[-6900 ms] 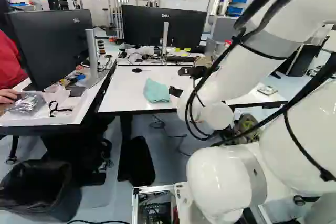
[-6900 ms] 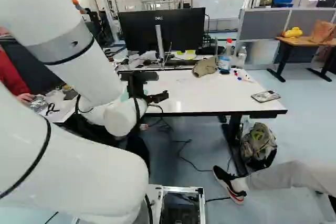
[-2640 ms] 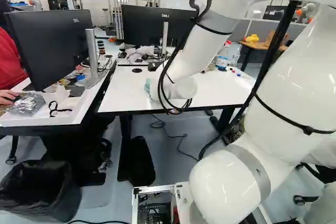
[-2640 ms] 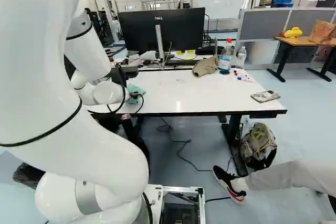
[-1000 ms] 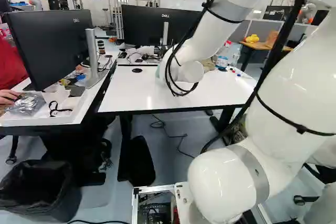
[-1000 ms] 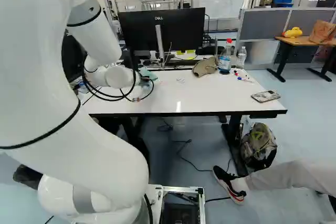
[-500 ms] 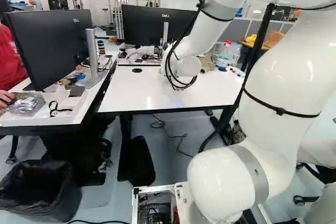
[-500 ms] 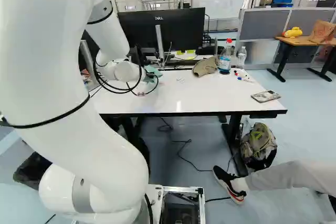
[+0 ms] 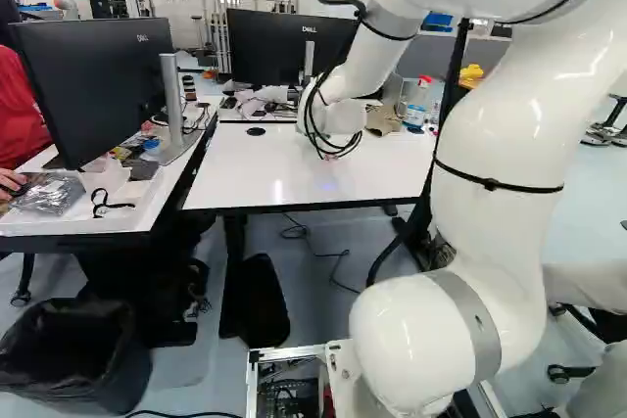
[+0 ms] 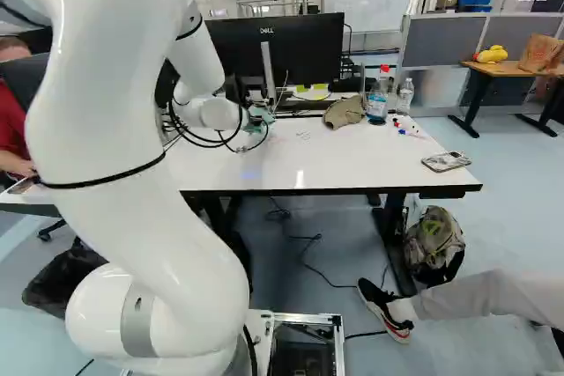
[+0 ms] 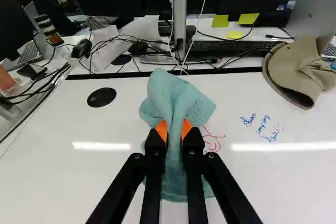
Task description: Clean the table with the green towel
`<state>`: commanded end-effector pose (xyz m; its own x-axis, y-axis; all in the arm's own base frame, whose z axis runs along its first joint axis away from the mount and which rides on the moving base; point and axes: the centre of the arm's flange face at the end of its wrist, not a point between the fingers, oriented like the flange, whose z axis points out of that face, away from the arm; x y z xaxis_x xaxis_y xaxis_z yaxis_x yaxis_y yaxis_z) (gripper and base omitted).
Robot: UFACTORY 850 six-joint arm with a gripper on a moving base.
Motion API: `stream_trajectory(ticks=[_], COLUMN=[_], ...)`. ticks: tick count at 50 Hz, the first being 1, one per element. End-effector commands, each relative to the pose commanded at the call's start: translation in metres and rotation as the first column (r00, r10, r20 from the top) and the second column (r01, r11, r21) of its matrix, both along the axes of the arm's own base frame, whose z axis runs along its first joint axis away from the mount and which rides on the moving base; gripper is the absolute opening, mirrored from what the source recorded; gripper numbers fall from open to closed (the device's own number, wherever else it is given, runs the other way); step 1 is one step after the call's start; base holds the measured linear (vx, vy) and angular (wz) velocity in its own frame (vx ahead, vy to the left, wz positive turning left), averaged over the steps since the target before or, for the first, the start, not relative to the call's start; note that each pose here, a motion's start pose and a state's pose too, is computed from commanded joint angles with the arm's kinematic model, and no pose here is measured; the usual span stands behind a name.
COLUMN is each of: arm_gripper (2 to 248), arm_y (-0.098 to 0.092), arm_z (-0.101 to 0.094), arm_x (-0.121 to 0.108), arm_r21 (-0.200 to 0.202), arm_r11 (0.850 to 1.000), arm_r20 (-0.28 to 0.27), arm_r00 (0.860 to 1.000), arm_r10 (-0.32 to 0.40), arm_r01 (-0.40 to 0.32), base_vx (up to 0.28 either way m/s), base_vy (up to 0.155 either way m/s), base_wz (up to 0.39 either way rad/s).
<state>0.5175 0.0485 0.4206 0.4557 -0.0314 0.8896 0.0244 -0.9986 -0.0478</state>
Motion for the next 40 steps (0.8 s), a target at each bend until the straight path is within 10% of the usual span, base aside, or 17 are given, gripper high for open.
stream_trajectory(ticks=[40], arm_gripper=[48], arm_y=[-0.009], arm_z=[-0.025], arm_x=[0.025], arm_r21=[-0.004], arm_r11=[1.0], arm_r20=[-0.036], arm_r00=[0.999], arm_r10=[-0.02], arm_r01=[0.02], base_vx=[0.0], base_vy=[0.0], base_wz=[0.0])
